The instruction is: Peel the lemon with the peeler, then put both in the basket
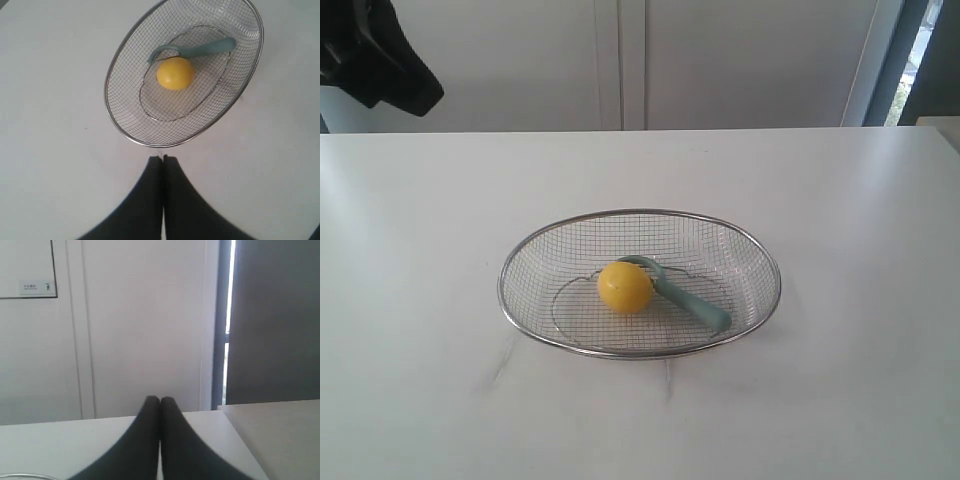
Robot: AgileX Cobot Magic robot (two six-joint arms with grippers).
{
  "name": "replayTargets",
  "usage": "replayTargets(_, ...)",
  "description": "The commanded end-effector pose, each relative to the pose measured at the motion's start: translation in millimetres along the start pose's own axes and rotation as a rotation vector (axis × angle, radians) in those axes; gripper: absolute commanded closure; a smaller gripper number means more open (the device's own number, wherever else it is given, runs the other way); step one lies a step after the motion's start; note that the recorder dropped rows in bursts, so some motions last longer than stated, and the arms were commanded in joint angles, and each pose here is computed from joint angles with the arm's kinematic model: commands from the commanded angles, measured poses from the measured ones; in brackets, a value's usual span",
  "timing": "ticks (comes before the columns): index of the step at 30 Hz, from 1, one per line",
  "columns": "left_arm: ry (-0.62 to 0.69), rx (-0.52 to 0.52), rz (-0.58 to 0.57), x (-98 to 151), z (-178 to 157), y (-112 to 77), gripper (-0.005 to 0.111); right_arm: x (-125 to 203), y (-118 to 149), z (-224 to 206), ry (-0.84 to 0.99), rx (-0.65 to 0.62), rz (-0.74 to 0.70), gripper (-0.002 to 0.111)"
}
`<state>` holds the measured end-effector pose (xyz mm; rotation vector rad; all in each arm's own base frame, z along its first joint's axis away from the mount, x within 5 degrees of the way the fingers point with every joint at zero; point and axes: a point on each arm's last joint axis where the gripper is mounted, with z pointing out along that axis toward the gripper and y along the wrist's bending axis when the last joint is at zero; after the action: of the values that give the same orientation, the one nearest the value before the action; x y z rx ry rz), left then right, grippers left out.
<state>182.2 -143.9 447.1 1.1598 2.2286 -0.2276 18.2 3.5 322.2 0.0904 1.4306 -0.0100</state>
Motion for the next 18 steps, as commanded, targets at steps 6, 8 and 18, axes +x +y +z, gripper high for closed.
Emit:
replayTargets(6,0.032,0.009,-0.007,4.8,-4.5,-1.4,0.107,78.7,-11.9,18.0,0.103,0.087,-0.047,0.108)
replayTargets(8,0.032,0.009,-0.007,4.8,-4.5,-1.4,0.107,88.3,-13.0,19.5,0.11,0.091,-0.036,0.108)
replayTargets(18,0.03,0.009,-0.007,4.6,-4.5,-1.3,0.107,114.8,-17.4,22.5,0.07,0.114,-0.01,0.108)
